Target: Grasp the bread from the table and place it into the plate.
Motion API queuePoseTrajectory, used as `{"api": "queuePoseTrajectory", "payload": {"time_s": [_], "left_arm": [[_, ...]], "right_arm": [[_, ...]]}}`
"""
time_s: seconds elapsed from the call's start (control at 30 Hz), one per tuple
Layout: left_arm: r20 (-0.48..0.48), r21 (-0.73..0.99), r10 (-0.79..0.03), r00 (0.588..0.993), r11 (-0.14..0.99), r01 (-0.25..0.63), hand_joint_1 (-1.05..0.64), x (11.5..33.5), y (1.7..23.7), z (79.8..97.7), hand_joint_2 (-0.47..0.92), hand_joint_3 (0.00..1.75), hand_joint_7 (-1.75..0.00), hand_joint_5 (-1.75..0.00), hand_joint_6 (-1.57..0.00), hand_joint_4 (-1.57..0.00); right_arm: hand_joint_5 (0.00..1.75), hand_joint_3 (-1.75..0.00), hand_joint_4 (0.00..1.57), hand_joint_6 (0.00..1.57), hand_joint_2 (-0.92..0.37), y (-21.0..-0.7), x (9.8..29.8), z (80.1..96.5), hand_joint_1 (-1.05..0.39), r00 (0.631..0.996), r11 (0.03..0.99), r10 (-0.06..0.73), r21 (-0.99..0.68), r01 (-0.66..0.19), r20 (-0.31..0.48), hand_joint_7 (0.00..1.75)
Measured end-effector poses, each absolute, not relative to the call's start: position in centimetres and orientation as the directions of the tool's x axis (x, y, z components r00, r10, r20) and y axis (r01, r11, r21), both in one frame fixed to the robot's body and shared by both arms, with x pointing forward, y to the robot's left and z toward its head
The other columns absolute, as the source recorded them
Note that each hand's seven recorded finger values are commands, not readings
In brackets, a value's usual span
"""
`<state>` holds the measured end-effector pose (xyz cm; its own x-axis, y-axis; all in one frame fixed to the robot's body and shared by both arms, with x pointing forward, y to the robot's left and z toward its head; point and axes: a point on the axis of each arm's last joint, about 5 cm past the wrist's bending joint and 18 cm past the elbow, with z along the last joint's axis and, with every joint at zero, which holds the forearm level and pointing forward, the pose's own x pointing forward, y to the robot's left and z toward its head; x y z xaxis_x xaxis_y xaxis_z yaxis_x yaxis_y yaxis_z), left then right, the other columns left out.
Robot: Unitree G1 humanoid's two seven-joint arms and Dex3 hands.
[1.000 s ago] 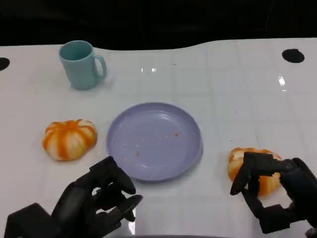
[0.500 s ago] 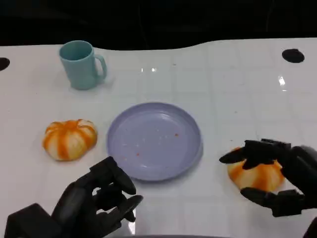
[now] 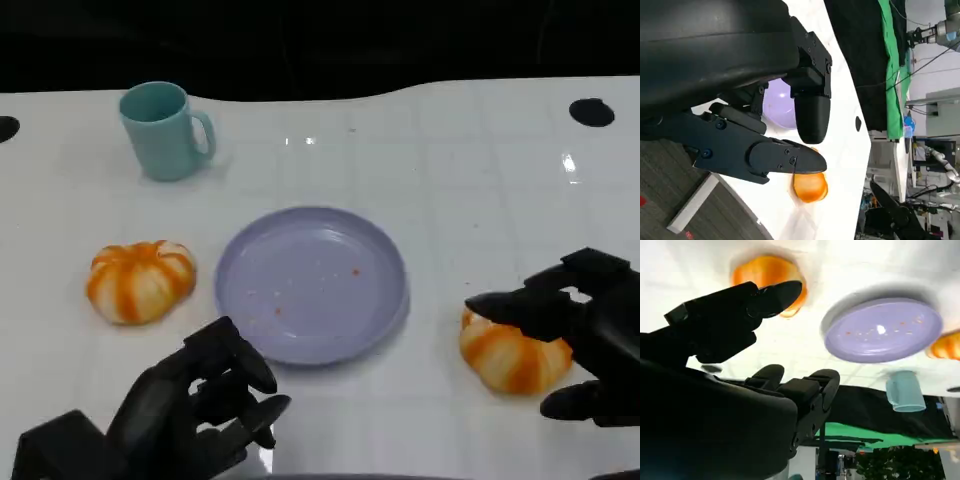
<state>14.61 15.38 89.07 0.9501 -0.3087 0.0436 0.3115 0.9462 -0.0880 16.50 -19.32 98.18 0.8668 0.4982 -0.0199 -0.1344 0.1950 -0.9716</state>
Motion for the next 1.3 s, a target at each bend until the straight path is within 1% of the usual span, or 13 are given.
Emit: {"api": "queuePoseTrajectory", "payload": {"time_s": [0.17, 0.33, 0.5, 0.63, 0.8, 1.0, 1.3], "left_arm": [[0.042, -0.090, -0.313, 0.949, 0.945, 0.315, -0.52, 14.6, 15.3, 89.0, 0.92, 0.25, -1.71, -1.75, -0.44, -0.65], [0.040, -0.082, -0.318, 0.947, 0.944, 0.320, -0.53, 14.6, 15.2, 89.0, 0.92, 0.26, -1.70, -1.75, -0.44, -0.65], [0.040, -0.086, -0.318, 0.947, 0.944, 0.320, -0.54, 14.6, 15.2, 89.0, 0.92, 0.25, -1.71, -1.75, -0.44, -0.64], [0.042, -0.095, -0.317, 0.947, 0.943, 0.320, -0.54, 14.6, 15.1, 89.0, 0.92, 0.25, -1.71, -1.75, -0.44, -0.64], [0.043, -0.096, -0.319, 0.947, 0.942, 0.322, -0.56, 14.6, 15.1, 89.0, 0.92, 0.24, -1.72, -1.75, -0.45, -0.64], [0.041, -0.101, -0.320, 0.947, 0.941, 0.322, -0.53, 14.5, 15.0, 89.1, 0.92, 0.24, -1.72, -1.75, -0.45, -0.64], [0.035, -0.095, -0.318, 0.947, 0.943, 0.320, -0.54, 14.3, 15.0, 89.0, 0.92, 0.25, -1.71, -1.75, -0.44, -0.64]], "right_arm": [[0.54, 0.00, 0.11, 0.39, -0.74, -19.0, 16.5, 98.1, -0.40, 0.880, 0.128, 0.472, -0.984, -0.124, -0.050, 0.04], [0.40, 0.00, 0.20, 0.42, -0.74, -18.6, 17.0, 97.8, -0.39, 0.885, 0.076, 0.458, -0.989, -0.128, -0.079, 0.01], [0.29, 0.00, 0.30, 0.44, -0.76, -18.3, 17.8, 96.6, -0.40, 0.894, 0.025, 0.428, -0.986, -0.164, -0.137, 0.01], [0.24, -0.01, 0.32, 0.45, -0.77, -17.9, 18.7, 95.4, -0.42, 0.894, -0.013, 0.414, -0.984, -0.179, -0.168, 0.01], [0.20, -0.01, 0.32, 0.45, -0.81, -17.5, 19.8, 94.5, -0.43, 0.898, -0.024, 0.395, -0.979, -0.202, -0.195, 0.00], [0.17, -0.02, 0.33, 0.44, -0.84, -17.1, 21.0, 92.9, -0.43, 0.897, -0.031, 0.375, -0.970, -0.242, -0.236, 0.00], [0.14, -0.02, 0.39, 0.45, -0.89, -16.5, 22.5, 91.6, -0.45, 0.899, -0.046, 0.351, -0.964, -0.262, -0.261, 0.01]]}}
